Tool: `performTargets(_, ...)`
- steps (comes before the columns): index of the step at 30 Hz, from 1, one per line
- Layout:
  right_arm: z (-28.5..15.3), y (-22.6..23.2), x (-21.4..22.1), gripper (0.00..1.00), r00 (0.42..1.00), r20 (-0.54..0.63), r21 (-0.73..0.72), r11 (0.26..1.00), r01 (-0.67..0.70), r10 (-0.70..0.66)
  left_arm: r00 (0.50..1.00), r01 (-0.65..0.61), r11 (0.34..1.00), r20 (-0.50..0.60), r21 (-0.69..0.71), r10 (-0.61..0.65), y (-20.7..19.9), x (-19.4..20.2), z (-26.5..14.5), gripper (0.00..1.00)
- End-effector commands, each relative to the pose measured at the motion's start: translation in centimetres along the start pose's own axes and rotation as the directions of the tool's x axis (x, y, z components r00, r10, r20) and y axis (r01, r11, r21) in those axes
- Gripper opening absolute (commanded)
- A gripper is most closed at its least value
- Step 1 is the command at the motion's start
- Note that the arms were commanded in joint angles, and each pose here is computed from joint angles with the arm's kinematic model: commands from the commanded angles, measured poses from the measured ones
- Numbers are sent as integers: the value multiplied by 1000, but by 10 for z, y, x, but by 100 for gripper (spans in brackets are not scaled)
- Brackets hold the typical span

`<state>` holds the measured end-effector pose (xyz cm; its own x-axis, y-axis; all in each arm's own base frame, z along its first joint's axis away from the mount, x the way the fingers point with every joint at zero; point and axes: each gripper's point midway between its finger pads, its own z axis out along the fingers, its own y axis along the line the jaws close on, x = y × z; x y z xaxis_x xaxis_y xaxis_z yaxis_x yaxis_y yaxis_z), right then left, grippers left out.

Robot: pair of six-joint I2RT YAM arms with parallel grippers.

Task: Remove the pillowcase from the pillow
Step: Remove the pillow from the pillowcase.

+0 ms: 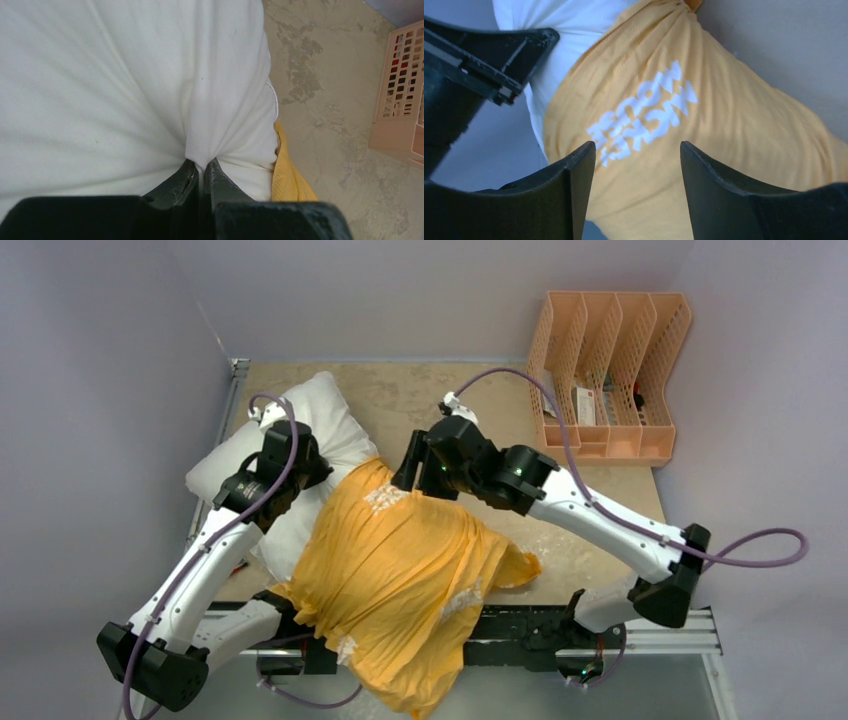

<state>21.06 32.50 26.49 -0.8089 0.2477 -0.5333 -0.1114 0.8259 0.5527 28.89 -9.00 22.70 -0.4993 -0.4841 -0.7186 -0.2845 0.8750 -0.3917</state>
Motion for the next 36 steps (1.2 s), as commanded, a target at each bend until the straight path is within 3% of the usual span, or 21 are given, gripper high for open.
performTargets(1, 26, 0, 21, 65, 988, -74, 113, 986, -123, 132, 990, 79, 995, 109, 52, -85, -12, -30, -12, 0)
performTargets(5, 40, -7, 57, 65, 954, -101, 174, 949, -264, 284, 989, 93, 995, 112, 47, -98, -13, -31, -8, 0)
performTargets(8, 46, -19, 64, 65, 948, -92, 285, 920, -268, 305, 990, 88, 994, 103, 64, -95, -17, -29, -6, 0)
performTargets(10, 51, -20, 71, 58, 941, -120, 335, 905, -263, 317, 990, 85, 994, 105, 63, -91, -17, -29, -5, 0)
performTargets(12, 62, -19, 79, 16, 940, -150, 329, 912, -245, 306, 990, 79, 995, 112, 54, -85, -15, -29, -4, 0)
performTargets(13, 67, -21, 88, 1, 937, -173, 328, 915, -237, 305, 990, 77, 996, 114, 48, -82, -14, -30, -4, 0)
performTargets(20, 49, -109, 121, 0, 947, -155, 491, 854, -173, 281, 985, 28, 999, 171, -45, -20, -4, -50, -6, 0)
performTargets(26, 7, -185, 180, 0, 906, -281, 508, 850, -140, 318, 976, 34, 990, 218, -135, -4, 0, -88, 1, 0)
performTargets(32, -19, -175, 149, 0, 941, -207, 425, 891, -161, 268, 974, 52, 994, 225, -96, -29, -9, -90, 6, 0)
performTargets(36, -21, -140, 124, 0, 956, -189, 344, 927, -148, 222, 982, 43, 999, 183, -33, -37, -15, -76, 8, 0)
